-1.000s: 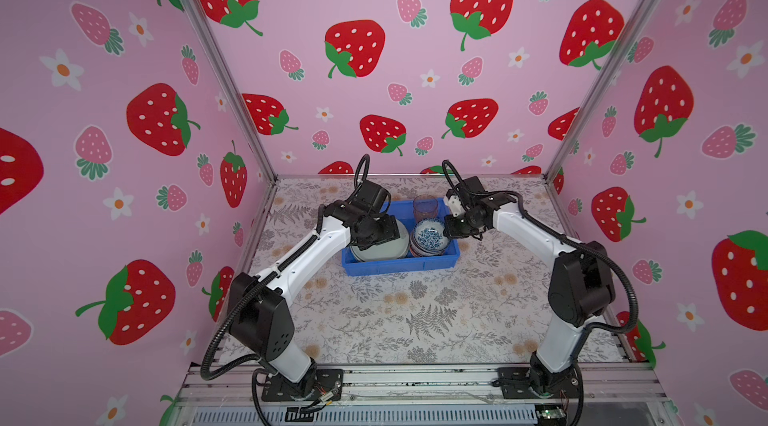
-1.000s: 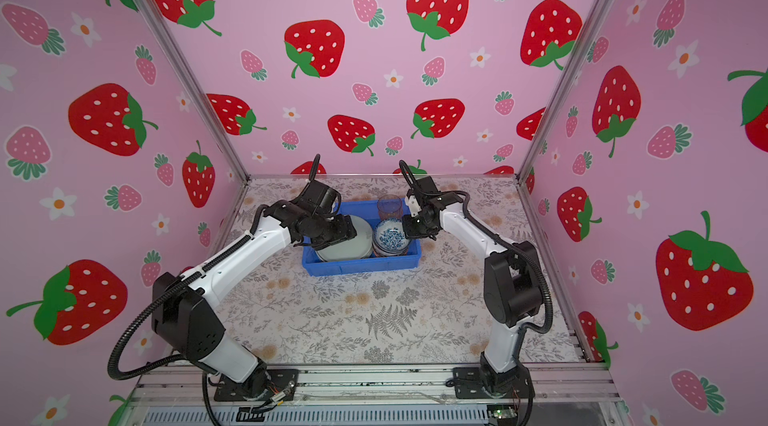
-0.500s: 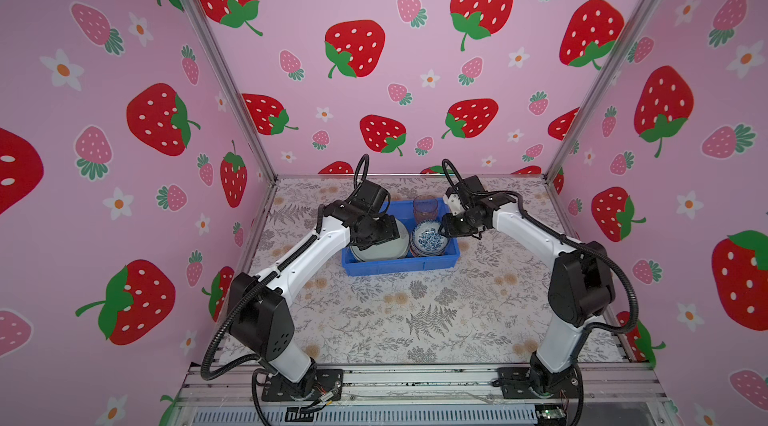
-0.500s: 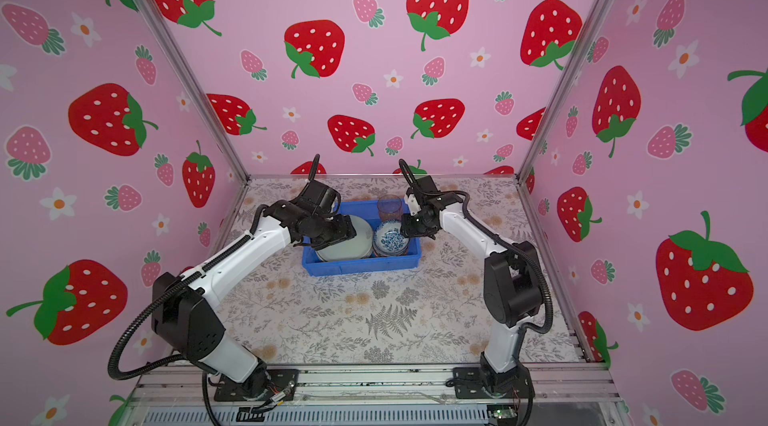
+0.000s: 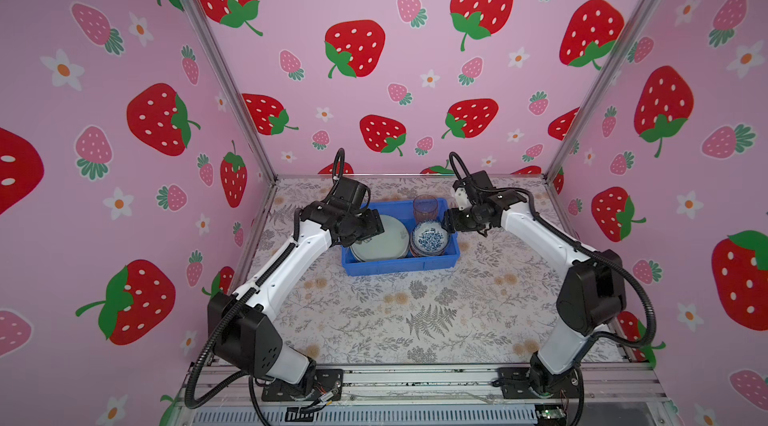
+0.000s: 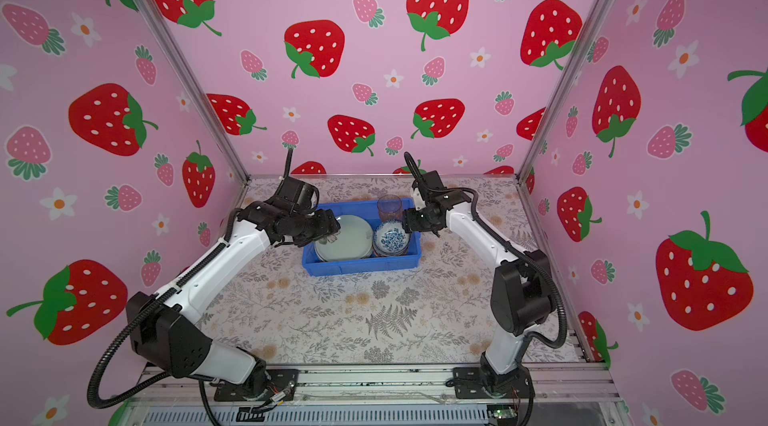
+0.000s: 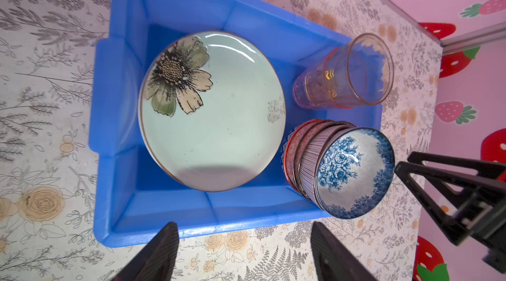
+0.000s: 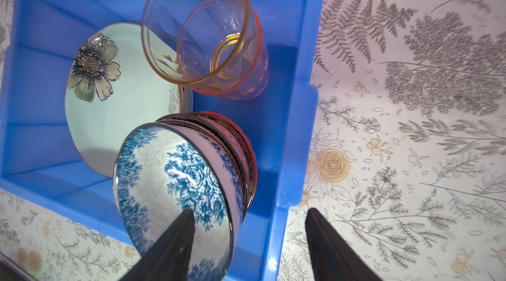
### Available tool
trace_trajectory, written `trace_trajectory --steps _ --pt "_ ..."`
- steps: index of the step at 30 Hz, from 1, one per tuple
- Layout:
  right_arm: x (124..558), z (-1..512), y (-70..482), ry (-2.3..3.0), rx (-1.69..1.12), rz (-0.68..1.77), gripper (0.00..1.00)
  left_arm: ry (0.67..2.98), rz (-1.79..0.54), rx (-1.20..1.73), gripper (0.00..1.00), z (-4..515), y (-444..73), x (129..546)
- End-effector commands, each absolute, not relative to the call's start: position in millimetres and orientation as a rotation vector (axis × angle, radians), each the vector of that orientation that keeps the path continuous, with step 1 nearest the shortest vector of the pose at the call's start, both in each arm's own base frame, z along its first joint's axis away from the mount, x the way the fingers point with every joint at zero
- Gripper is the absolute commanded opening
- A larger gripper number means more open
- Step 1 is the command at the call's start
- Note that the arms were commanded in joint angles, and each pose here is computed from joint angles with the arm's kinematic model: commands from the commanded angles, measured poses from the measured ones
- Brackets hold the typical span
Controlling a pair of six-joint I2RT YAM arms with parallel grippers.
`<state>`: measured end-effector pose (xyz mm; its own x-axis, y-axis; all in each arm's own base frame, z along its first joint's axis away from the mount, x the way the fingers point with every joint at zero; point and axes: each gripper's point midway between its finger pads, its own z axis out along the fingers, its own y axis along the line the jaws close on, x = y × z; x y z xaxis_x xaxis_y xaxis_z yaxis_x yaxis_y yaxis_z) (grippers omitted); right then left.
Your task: Place the mixed dishes into the plastic bin
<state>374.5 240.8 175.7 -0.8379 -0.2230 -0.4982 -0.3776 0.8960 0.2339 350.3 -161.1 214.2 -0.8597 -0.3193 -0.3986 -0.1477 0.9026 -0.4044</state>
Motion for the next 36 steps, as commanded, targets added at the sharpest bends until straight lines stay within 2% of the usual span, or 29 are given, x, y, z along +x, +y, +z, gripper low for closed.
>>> trace_trajectory --steps 1,4,5,19,27,32,36 --pt "380 204 217 2.528 -0.372 0.388 0.78 2.571 -0.468 -0.287 0.87 224 -137 345" --pt "384 213 199 2.499 -0.304 0.369 0.89 2.510 -0.443 -0.257 0.99 237 -121 345" --pt "385 215 192 2.494 -0.276 0.364 1.00 2.491 -0.432 -0.256 0.99 241 -114 344" --pt "388 229 118 2.390 -0.053 0.292 0.99 2.122 -0.160 -0.211 0.99 274 -46 334" --pt "392 225 89 2.330 0.020 0.217 0.99 1.995 -0.062 -0.157 1.00 265 -32 329" --pt "398 226 77 2.258 0.042 0.183 0.99 1.947 0.065 -0.218 0.95 247 -13 336" --pt "404 219 72 2.247 0.052 0.158 0.99 1.905 0.120 -0.131 0.94 233 -14 347"
